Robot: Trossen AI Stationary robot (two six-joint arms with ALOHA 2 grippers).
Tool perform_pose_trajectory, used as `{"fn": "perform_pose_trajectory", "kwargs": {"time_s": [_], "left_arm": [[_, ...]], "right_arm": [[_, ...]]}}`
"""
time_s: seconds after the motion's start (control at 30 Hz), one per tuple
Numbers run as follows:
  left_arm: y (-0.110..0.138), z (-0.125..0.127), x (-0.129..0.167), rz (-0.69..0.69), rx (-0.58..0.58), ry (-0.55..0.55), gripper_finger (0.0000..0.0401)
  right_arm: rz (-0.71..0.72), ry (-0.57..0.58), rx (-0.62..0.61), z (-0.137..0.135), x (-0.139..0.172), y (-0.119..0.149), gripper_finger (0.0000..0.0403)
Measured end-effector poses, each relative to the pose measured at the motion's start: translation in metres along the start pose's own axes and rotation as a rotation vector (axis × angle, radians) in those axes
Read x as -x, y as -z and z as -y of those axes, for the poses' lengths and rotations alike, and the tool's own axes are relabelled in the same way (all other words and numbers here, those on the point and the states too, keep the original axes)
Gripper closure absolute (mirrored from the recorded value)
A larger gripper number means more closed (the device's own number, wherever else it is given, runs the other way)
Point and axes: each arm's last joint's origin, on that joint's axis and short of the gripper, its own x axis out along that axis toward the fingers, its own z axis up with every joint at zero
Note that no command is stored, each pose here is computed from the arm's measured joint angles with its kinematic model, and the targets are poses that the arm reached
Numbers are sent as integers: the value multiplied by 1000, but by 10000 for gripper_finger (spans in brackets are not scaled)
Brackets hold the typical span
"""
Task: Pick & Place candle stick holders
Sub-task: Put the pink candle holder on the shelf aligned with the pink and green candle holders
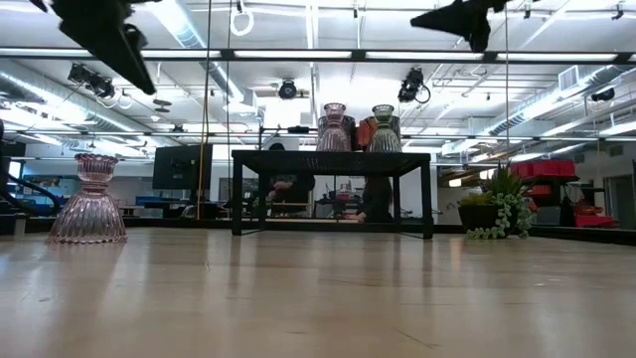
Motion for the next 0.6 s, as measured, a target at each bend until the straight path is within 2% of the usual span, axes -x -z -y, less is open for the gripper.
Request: {"fn": "perform_pose_trajectory", "kwargs": {"time_s": [0.1,0.23,0.4,0.6], "left_arm": [[11,-1,7,19,60,6,206],[39,1,-2,11,92,-9,206],[72,3,-19,5,150,-14,206],[85,10,-22,8,169,32,206]], "right_arm": [[-22,-65,-11,-13,6,5,134],[-46,-126,-26,-27,12,11,134],[-48,-132,-39,-42,13,21,134],[-41,-126,-27,-54,9,31,134]]}}
